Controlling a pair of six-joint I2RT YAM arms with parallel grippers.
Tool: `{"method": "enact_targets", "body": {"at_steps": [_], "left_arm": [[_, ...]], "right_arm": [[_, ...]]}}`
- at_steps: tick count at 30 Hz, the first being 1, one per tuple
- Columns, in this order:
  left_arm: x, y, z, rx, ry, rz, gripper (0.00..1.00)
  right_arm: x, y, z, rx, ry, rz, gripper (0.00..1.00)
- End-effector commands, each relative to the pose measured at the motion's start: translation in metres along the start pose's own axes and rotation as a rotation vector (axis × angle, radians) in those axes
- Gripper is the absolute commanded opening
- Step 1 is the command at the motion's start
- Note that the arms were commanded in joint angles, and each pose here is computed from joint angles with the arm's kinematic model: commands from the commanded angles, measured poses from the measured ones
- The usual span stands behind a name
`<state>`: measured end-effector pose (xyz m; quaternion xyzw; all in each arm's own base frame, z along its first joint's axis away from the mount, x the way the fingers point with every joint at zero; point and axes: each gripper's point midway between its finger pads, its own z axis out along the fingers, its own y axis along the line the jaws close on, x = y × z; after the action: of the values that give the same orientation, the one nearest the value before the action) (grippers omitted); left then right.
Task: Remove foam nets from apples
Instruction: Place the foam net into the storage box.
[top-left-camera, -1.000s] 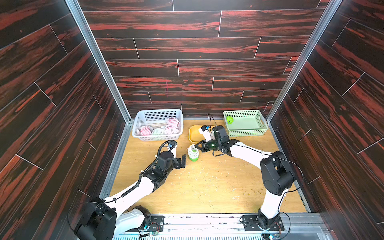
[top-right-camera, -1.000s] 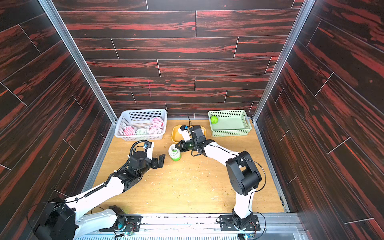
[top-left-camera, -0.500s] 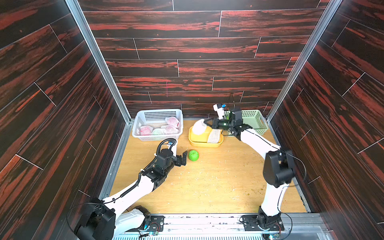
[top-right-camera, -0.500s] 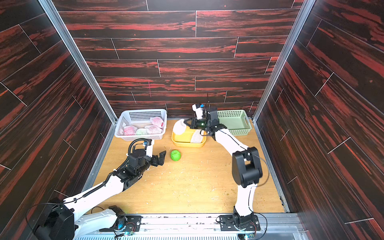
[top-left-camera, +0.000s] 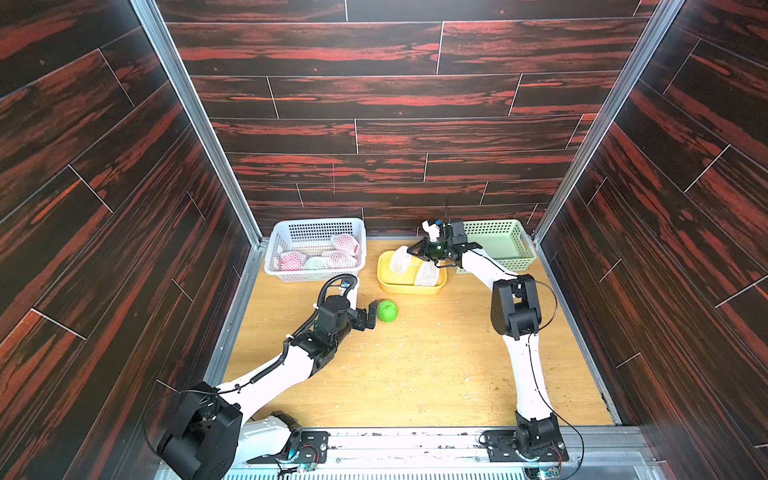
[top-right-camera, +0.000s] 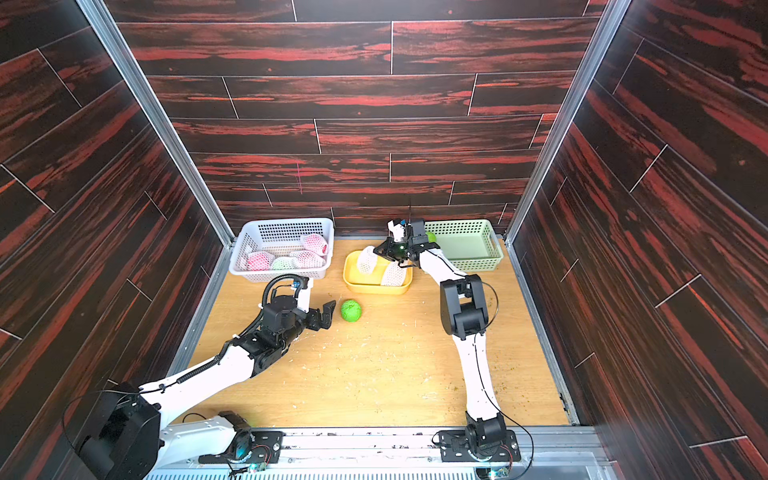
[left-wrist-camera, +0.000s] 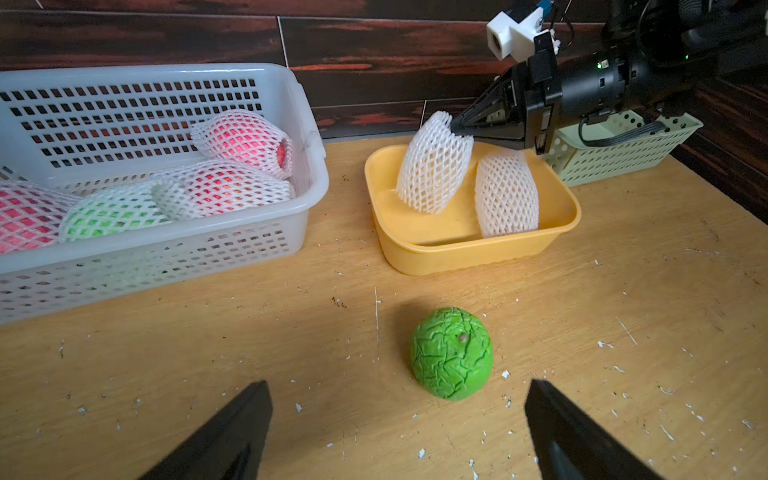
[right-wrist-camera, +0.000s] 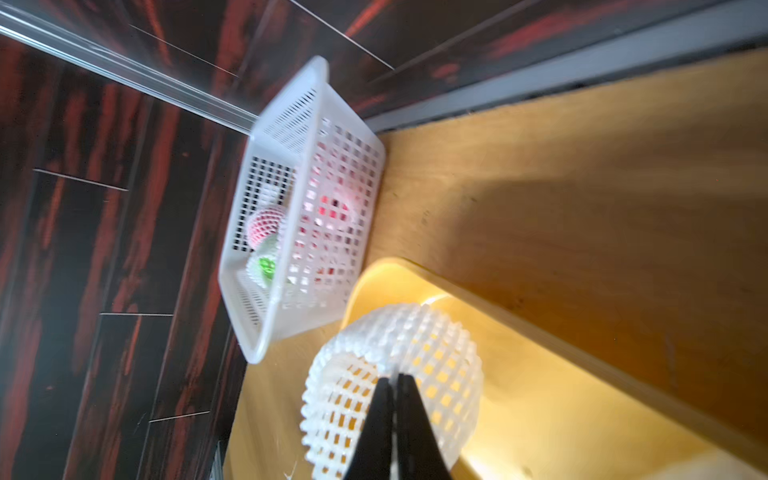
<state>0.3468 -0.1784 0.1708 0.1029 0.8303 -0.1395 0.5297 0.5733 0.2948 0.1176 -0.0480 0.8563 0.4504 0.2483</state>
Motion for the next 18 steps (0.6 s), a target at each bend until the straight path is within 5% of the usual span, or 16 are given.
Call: {"method": "enact_targets", "body": {"at_steps": [1, 6, 18], "left_arm": [[-0.017, -0.005, 0.001, 0.017, -0.046, 0.003, 1.00], [-0.015, -0.005, 0.005, 0.016, -0.035, 0.004, 1.00], [-0.014, 0.000, 0.000, -0.007, -0.036, 0.011, 1.00]], "right_arm": [[0.004, -0.019, -0.005, 0.111, 0.020, -0.027, 0.25], [-0.005, -0.013, -0.027, 0.198, -0.015, -0.104, 0.47], [-0.034, 0.018, -0.111, 0.475, -0.117, -0.314, 0.48]]}}
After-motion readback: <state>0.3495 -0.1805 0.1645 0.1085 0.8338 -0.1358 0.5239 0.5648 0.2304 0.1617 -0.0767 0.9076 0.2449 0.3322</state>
